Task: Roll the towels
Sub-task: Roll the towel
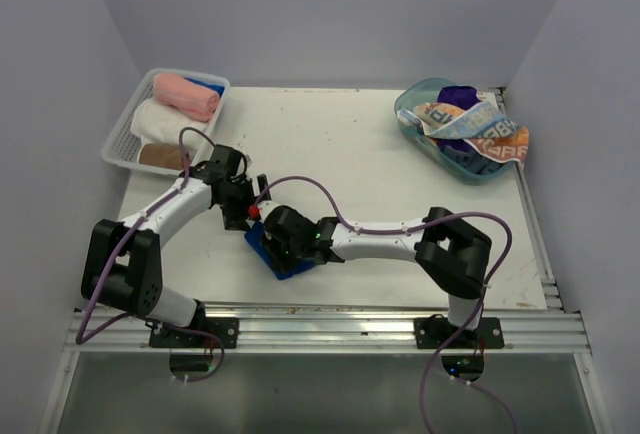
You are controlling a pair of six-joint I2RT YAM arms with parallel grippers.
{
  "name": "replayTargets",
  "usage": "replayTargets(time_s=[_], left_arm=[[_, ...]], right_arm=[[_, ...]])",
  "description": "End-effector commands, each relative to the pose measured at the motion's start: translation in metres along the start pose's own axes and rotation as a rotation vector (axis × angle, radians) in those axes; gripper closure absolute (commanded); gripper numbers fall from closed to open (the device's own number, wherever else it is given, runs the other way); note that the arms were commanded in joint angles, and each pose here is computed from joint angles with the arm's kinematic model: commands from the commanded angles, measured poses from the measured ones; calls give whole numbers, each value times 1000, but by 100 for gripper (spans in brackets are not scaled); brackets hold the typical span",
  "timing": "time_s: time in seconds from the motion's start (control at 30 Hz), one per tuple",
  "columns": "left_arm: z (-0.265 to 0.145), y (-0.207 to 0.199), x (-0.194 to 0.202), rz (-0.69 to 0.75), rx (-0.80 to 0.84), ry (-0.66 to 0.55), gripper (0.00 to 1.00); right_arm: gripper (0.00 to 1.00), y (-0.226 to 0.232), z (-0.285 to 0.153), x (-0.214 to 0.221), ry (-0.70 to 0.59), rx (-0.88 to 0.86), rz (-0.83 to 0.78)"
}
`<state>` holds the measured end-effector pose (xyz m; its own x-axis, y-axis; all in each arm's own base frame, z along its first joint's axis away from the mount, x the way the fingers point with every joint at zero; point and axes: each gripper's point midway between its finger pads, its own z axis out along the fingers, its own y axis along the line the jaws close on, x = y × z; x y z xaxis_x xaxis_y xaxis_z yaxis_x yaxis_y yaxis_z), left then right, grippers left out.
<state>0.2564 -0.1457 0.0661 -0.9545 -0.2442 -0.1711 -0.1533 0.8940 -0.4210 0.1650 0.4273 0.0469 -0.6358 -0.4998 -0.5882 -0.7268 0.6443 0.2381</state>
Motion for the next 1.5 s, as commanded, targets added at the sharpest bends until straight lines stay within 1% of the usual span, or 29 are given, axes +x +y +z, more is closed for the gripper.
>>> replayTargets(time_s=[0.0,0.17,0.37,0.47,0.63,0.7,0.73,0.77,0.8,0.9,1.03,1.13,1.23,1.27,1.33,1.37,1.4,1.43,1.47], left_arm=[[-18,-21,-3,21,80,-28,15],[-26,-21,-16,-8,46,-81,18],[-22,-22,-32,-12,33,-87,21],[-18,-25,-36,-12,44,-89,25],[-16,-31,-45,1,68,-117,38],[-16,-37,-50,24,102,-136,38],[-16,-47,-51,43,157,-138,37],[-14,-49,-49,50,179,-127,34],[-13,-52,-48,53,196,-116,29],[-11,-57,-47,56,228,-97,18],[-13,-53,-50,39,189,-102,17],[-16,-40,-50,5,106,-107,21],[-17,-40,-43,-6,115,-99,22],[-16,-37,-36,-12,119,-88,22],[-15,-38,-29,-14,150,-79,18],[-12,-34,-20,-21,152,-62,12],[-9,-33,-17,-23,161,-53,11],[-6,-33,-12,-26,171,-42,7],[-2,-32,-6,-32,188,-23,6]], right_arm=[[100,-10,3,24,96,-15,68],[100,-20,6,33,135,40,56],[100,-39,0,43,172,133,21],[100,-51,-5,47,186,197,-2],[100,-67,-15,51,192,281,-21],[100,-74,-17,51,189,313,-33],[100,-76,-18,51,190,328,-35],[100,-80,-19,50,187,347,-39],[100,-80,-20,50,185,351,-39],[100,-82,-21,50,189,359,-41],[100,-78,-20,51,189,343,-27],[100,-74,-18,52,185,314,-11],[100,-65,-16,52,171,246,23],[100,-64,-15,52,167,229,34],[100,-61,-15,53,159,185,58],[100,-59,-15,53,155,172,64],[100,-62,-15,56,159,167,73],[100,-59,-14,53,148,146,76],[100,-57,-13,54,153,123,82]])
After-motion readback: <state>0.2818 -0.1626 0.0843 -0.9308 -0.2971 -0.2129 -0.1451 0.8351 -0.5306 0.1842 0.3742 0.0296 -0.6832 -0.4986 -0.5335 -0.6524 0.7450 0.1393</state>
